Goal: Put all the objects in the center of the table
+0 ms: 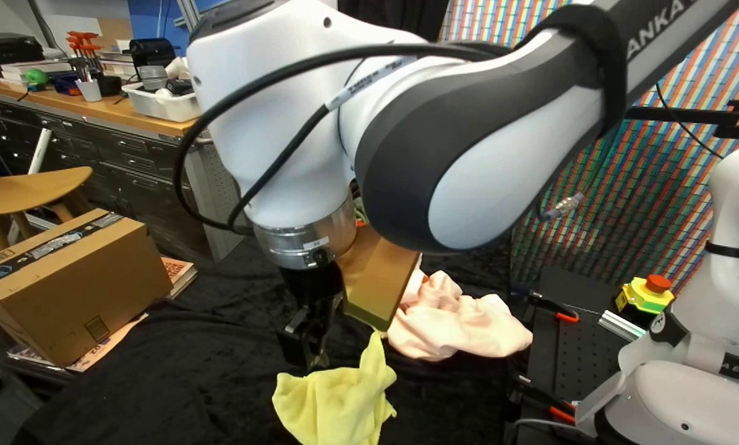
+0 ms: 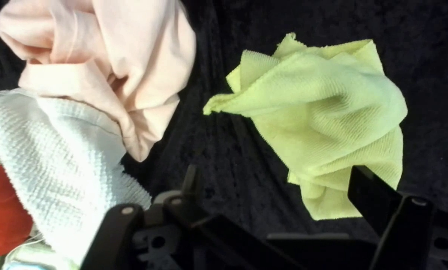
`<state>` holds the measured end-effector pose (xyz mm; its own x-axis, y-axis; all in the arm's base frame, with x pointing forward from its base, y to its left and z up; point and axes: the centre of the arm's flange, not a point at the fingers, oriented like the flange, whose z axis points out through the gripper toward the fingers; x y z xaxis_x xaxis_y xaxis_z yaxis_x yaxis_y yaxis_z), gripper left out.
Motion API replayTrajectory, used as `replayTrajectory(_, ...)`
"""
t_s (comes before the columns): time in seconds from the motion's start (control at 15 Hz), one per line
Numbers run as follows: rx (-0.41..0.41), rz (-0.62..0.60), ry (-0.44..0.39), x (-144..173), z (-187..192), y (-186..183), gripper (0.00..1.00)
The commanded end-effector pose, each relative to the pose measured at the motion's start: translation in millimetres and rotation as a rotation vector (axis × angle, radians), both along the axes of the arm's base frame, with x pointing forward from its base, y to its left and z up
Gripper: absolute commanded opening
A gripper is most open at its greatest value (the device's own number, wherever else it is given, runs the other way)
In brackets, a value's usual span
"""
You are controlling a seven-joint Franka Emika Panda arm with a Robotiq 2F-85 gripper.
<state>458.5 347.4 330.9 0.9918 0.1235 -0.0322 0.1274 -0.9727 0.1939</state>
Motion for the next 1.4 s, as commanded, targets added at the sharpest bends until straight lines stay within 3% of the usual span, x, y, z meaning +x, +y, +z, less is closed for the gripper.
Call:
replayTrajectory(0.0, 0.008, 0.047, 0.047, -4.1, -21.3, 20.4, 1.00)
replayTrajectory(0.53, 0.092, 0.080, 0.109, -3.7, -34.8, 53.6, 1.00)
replayTrajectory(0.8, 0.170, 0.065, 0.171, 0.6, -39.3, 55.2, 1.00)
replayTrajectory(1.33, 0.245, 0.029, 0.271, -1.4, -72.5, 41.4, 1.00)
